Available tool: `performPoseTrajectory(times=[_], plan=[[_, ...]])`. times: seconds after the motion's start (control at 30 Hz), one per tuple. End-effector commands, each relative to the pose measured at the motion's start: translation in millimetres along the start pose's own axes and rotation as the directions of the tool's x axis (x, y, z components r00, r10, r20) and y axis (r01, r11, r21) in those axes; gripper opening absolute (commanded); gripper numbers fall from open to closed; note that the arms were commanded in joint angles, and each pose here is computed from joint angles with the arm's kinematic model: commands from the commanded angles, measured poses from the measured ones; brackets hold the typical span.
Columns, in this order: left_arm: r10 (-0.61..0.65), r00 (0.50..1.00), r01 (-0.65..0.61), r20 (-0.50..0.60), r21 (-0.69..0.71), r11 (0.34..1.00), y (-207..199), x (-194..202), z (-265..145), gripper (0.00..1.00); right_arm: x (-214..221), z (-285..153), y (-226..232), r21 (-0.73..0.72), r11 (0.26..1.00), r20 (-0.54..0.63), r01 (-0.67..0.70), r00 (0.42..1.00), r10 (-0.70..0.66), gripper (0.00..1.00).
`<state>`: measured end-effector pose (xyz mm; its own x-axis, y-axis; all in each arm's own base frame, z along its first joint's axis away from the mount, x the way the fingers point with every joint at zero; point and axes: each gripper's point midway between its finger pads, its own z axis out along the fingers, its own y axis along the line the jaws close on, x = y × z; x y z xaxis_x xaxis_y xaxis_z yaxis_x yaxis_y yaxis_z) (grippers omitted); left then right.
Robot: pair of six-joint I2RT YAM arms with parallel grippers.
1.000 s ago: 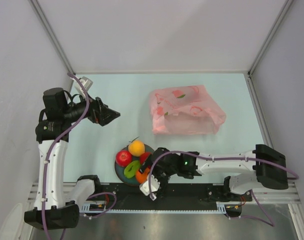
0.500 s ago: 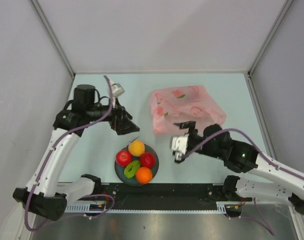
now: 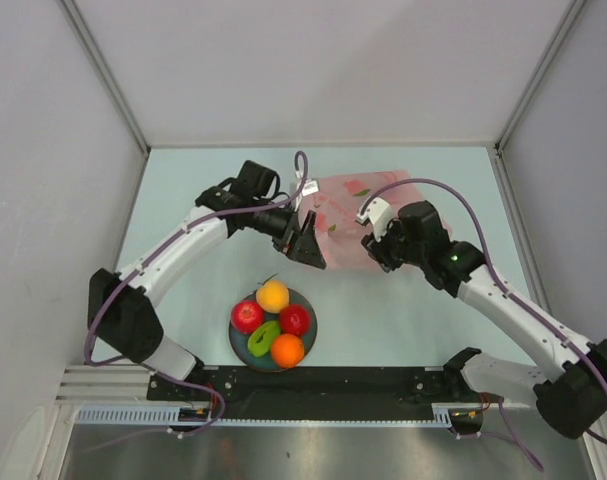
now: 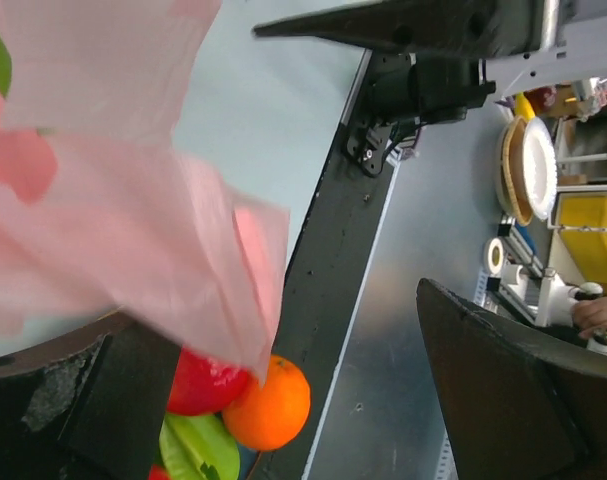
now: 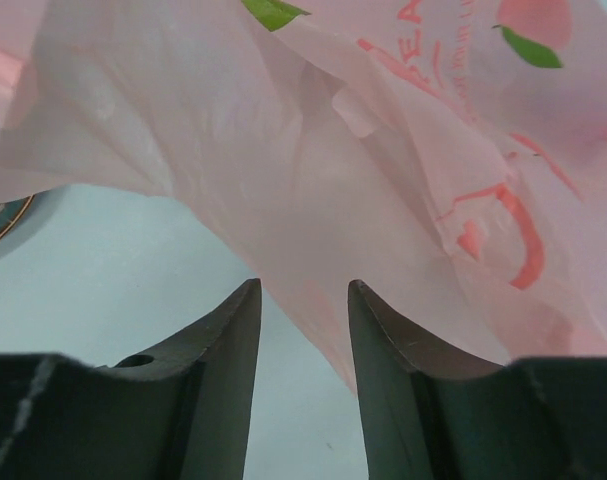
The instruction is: Take the fake fruits out of the plastic bag
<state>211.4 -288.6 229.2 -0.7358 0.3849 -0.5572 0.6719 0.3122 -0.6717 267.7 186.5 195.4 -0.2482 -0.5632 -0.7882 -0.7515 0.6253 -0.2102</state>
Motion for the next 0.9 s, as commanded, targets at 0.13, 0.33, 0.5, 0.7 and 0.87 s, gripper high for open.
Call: performPoseTrajectory(times=[0.13, 0.33, 0.5, 0.7, 0.87], plan=[[0.084, 0.996, -0.085, 0.024, 0.044, 0.995, -3, -36, 10, 0.41, 5, 76, -29, 0.036, 0.993, 0.035, -0.112, 0.993, 0.111, 0.42], [0.250, 0.967, -0.251, 0.039, 0.030, 0.967, -31, -45, -17, 0.00, -7, 136, -67, 0.120, 0.968, 0.083, -0.219, 0.974, 0.210, 0.45], [0.203, 0.979, -0.204, 0.030, 0.032, 0.978, -9, -31, -24, 0.00, -29, 150, -121, 0.254, 0.917, 0.198, -0.307, 0.945, 0.262, 0.46], [0.284, 0.959, -0.284, 0.013, 0.009, 0.959, -1, -41, -28, 0.00, -46, 176, -156, 0.299, 0.890, 0.246, -0.345, 0.929, 0.277, 0.57], [0.319, 0.948, -0.319, 0.010, -0.001, 0.948, 1, -50, -28, 0.00, -31, 205, -161, 0.317, 0.885, 0.203, -0.342, 0.936, 0.288, 0.85]])
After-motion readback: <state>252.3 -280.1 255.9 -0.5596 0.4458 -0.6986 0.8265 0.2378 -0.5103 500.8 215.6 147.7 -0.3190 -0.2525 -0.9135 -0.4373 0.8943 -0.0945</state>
